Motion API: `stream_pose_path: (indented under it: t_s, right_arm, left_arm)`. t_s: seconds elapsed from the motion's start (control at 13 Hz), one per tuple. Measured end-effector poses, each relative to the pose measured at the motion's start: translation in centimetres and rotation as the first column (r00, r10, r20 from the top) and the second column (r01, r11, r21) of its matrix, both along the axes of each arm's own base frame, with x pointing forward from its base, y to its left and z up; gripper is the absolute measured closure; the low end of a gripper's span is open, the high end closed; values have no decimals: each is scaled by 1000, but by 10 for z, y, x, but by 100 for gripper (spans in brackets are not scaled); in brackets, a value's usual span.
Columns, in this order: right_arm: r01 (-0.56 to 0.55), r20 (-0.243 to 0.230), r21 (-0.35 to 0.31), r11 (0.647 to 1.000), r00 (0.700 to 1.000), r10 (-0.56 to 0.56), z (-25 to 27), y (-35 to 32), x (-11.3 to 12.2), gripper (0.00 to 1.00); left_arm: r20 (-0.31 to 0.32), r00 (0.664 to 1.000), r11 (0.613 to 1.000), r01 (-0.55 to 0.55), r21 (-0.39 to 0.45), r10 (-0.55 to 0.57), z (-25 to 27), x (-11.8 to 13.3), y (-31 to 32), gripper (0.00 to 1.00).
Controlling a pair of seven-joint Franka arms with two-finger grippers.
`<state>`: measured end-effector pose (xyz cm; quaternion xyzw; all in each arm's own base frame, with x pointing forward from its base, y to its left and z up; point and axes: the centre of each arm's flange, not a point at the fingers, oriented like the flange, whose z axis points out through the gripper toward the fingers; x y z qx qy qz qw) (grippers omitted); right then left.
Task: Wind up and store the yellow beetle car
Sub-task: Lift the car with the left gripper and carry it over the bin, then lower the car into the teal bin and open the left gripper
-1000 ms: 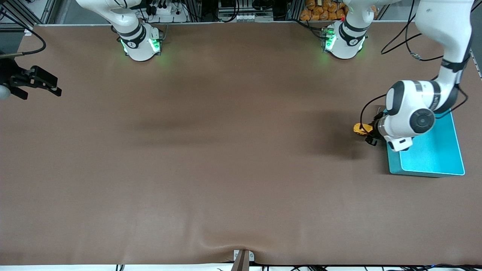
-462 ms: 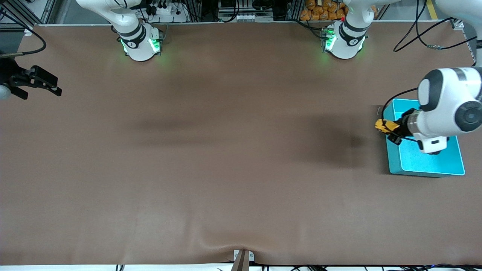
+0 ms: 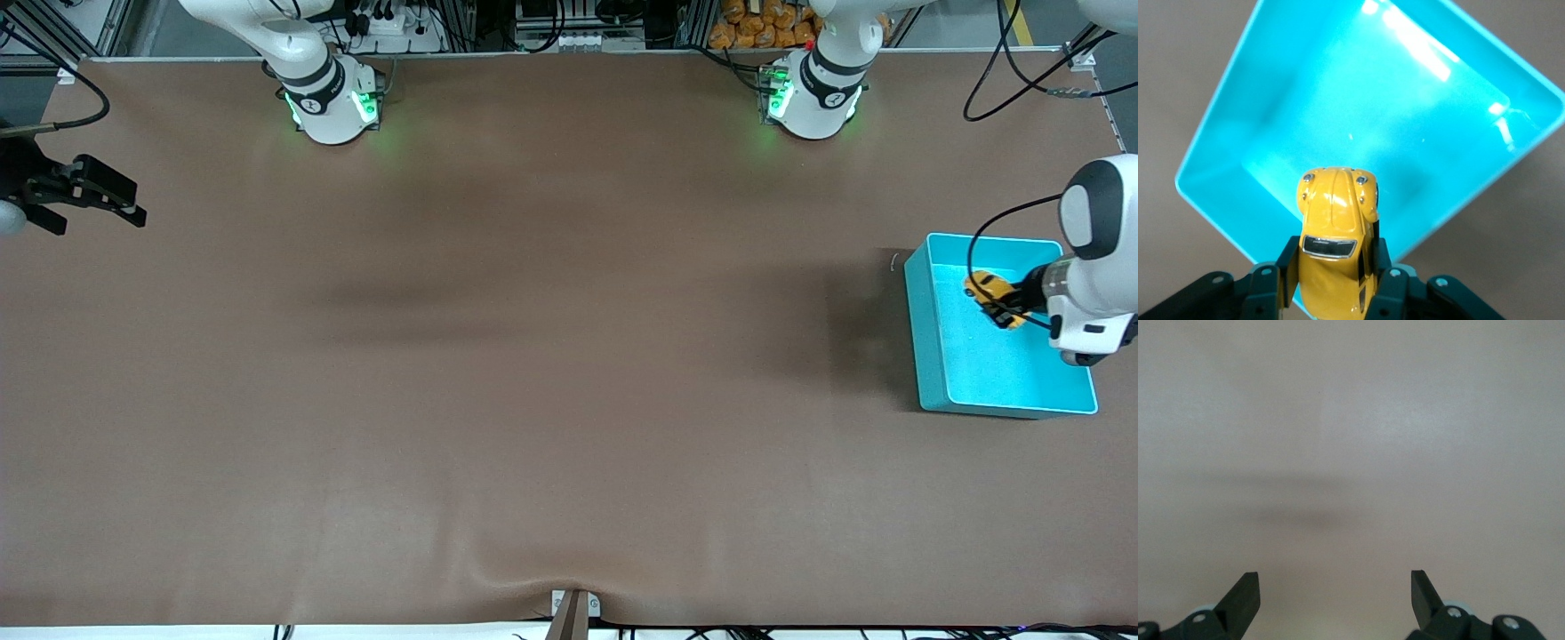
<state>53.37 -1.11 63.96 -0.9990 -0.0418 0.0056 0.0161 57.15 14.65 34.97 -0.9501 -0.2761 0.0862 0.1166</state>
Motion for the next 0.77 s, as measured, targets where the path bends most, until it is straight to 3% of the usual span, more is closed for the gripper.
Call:
stream_pose_path:
  t_s: [0.38,0.77]
  right_arm:
    - [0,-1,0,1000,1000,0,0,0,0,0]
    - [0,-2,0,1000,1000,0,0,0,0,0]
  left_arm:
    - [16,977,976,212,-59,-211,-51,1,48,53]
    - [-47,936,935,346,-73,-350,-98,-4,51,53]
